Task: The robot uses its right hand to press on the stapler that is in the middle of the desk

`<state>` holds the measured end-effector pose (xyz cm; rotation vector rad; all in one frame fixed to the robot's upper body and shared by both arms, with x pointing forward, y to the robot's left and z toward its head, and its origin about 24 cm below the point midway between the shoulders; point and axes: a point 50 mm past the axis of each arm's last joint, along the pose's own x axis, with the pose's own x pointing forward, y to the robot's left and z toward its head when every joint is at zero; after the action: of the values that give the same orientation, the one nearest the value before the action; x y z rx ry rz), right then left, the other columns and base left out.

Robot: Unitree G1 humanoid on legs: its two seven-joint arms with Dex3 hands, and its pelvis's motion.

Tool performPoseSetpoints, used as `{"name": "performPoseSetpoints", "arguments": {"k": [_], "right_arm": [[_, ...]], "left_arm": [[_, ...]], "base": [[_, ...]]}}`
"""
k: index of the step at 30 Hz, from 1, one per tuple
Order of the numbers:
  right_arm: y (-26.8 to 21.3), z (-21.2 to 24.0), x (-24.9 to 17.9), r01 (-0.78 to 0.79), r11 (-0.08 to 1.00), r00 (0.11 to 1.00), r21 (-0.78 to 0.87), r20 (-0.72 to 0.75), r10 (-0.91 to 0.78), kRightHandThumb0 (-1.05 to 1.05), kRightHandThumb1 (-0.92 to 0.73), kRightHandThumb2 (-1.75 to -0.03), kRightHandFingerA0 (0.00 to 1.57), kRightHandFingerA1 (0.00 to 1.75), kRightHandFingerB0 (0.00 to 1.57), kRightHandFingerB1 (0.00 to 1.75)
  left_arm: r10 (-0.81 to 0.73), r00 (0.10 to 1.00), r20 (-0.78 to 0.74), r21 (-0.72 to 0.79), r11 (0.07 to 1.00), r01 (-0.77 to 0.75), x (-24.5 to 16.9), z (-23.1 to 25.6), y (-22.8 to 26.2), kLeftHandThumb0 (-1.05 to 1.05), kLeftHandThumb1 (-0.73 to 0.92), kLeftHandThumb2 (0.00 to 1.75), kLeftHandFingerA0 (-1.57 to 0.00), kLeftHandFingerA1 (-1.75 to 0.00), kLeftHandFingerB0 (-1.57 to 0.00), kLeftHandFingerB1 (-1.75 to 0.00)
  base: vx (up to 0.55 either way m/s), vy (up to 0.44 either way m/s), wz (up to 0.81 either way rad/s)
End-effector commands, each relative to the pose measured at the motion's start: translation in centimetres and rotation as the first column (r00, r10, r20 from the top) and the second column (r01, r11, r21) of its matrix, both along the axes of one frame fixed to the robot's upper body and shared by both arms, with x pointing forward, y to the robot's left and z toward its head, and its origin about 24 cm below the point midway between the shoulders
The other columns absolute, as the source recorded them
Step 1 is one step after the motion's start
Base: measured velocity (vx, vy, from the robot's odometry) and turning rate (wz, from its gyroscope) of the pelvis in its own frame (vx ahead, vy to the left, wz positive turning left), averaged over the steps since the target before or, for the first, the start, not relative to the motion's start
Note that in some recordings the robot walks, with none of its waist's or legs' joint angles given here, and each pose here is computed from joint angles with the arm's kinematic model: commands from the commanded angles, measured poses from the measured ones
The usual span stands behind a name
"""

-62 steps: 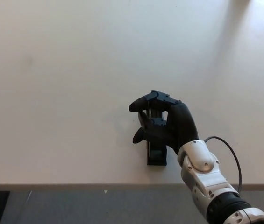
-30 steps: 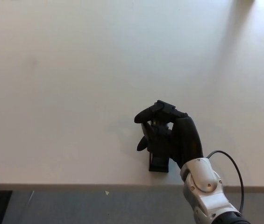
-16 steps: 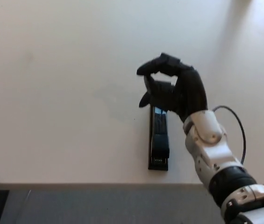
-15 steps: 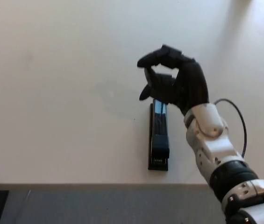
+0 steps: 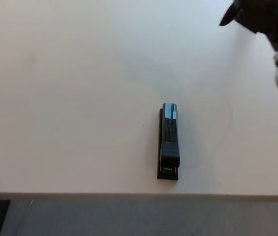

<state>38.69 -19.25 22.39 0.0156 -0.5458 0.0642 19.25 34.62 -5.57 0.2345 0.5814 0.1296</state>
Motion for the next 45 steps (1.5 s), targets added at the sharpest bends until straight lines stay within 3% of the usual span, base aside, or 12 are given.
{"name": "performPoseSetpoints", "arguments": {"k": [1, 8, 9, 10, 11, 15, 18, 22, 24, 29, 36, 45], "right_arm": [[-9.3, -0.3, -2.9, 0.128, 0.992, 0.989, 0.014, -0.077, -0.127, 0.03, -0.78, -0.90, 1.17, 1.33, 0.76, 1.12], [-21.8, -3.7, -9.5, 0.432, 0.899, 0.888, 0.062, -0.202, -0.413, 0.06, -0.62, -0.99, 1.19, 1.26, 0.87, 1.09], [-22.7, -4.0, -10.1, 0.478, 0.876, 0.865, 0.064, -0.212, -0.456, 0.06, -0.92, -1.45, 1.35, 1.38, 0.97, 1.19], [-23.4, -4.2, -10.8, 0.501, 0.864, 0.849, 0.046, -0.221, -0.480, 0.02, -0.67, -0.95, 1.18, 1.31, 0.84, 1.15], [-24.6, -4.6, -12.0, 0.549, 0.835, 0.813, 0.019, -0.242, -0.529, -0.01, -0.69, -0.93, 1.17, 1.32, 0.79, 1.18], [-27.7, -5.5, -16.3, 0.704, 0.707, 0.676, -0.067, -0.242, -0.696, 0.06, -0.71, -0.90, 1.14, 1.21, 0.77, 1.18], [-29.9, -6.7, -20.0, 0.776, 0.629, 0.592, -0.043, -0.295, -0.750, 0.00, -0.73, -0.81, 1.10, 1.23, 0.76, 1.14], [-30.6, -9.4, -22.8, 0.798, 0.597, 0.536, -0.078, -0.361, -0.763, 0.11, -0.62, -1.14, 1.32, 1.30, 0.90, 1.08], [-30.5, -12.3, -24.4, 0.820, 0.562, 0.465, -0.106, -0.449, -0.763, -0.03, -0.72, -0.88, 1.15, 1.33, 0.73, 1.25], [-29.8, -16.7, -27.0, 0.844, 0.518, 0.351, -0.138, -0.589, -0.728, -0.08, -0.74, -0.72, 1.16, 1.31, 0.72, 1.27], [-27.1, -23.1, -29.6, 0.754, 0.499, 0.053, -0.428, -0.716, -0.696, -0.15, -0.80, -0.72, 1.04, 1.40, 0.73, 1.33], [-22.5, -28.9, -30.0, 0.430, 0.667, -0.137, -0.608, -0.774, -0.618, -0.16, -0.78, -0.63, 0.97, 1.14, 0.68, 0.51]], "left_arm": [[0.035, 0.999, -0.006, 0.019, 0.999, -0.035, 0.1, 0.8, 1.2, -0.39, 0.92, 0.99, -0.02, -0.35, -0.01, -0.31], [0.035, 0.999, -0.014, 0.035, 0.999, -0.035, -0.2, 0.9, 1.7, -0.19, 0.87, 1.29, 0.00, -0.48, 0.00, -0.48], [0.037, 0.999, -0.016, 0.037, 0.999, -0.037, -0.2, 0.9, 1.7, -0.19, 0.86, 1.28, -0.01, -0.49, 0.00, -0.48], [0.041, 0.999, -0.018, 0.035, 0.999, -0.040, -0.3, 0.9, 1.7, -0.19, 0.87, 1.29, 0.00, -0.48, 0.00, -0.48], [0.044, 0.999, -0.020, 0.033, 0.999, -0.043, -0.3, 0.8, 1.7, -0.37, 0.92, 0.95, -0.04, -0.36, -0.03, -0.32], [0.036, 0.999, -0.027, 0.040, 0.999, -0.035, -0.5, 0.8, 1.7, -0.19, 0.87, 1.29, 0.00, -0.48, 0.00, -0.48], [0.040, 0.999, -0.033, 0.040, 0.998, -0.039, -0.5, 0.7, 1.7, -0.38, 0.92, 0.94, -0.04, -0.35, -0.04, -0.32], [0.031, 0.999, -0.040, 0.055, 0.998, -0.028, -0.4, 0.7, 1.6, -0.38, 0.92, 0.93, -0.04, -0.36, -0.04, -0.32], [0.028, 0.999, -0.040, 0.056, 0.998, -0.026, -0.5, 0.7, 1.7, -0.19, 0.86, 1.29, 0.00, -0.48, 0.00, -0.48], [0.043, 0.998, -0.047, 0.025, 0.999, -0.042, -0.9, 0.3, 1.5, -0.40, 0.92, 0.94, -0.04, -0.36, -0.04, -0.32], [0.025, 0.999, -0.046, 0.038, 0.999, -0.024, -0.8, 0.5, 1.6, -0.35, 0.92, 1.02, -0.01, -0.37, 0.00, -0.32], [0.032, 0.999, -0.043, 0.023, 0.999, -0.031, -0.7, 0.5, 1.6, -0.35, 0.92, 1.02, -0.01, -0.37, -0.01, -0.33]], "base": [[0.00, 0.000, 0.00], [0.00, 0.000, 0.00], [0.00, 0.000, 0.00], [0.00, 0.000, 0.00], [0.00, 0.000, 0.00], [0.00, 0.000, 0.00], [0.00, 0.000, 0.00], [0.00, 0.000, 0.00], [0.00, 0.000, 0.00], [0.00, 0.000, 0.00], [0.00, 0.000, 0.00], [0.00, 0.000, 0.00]]}}
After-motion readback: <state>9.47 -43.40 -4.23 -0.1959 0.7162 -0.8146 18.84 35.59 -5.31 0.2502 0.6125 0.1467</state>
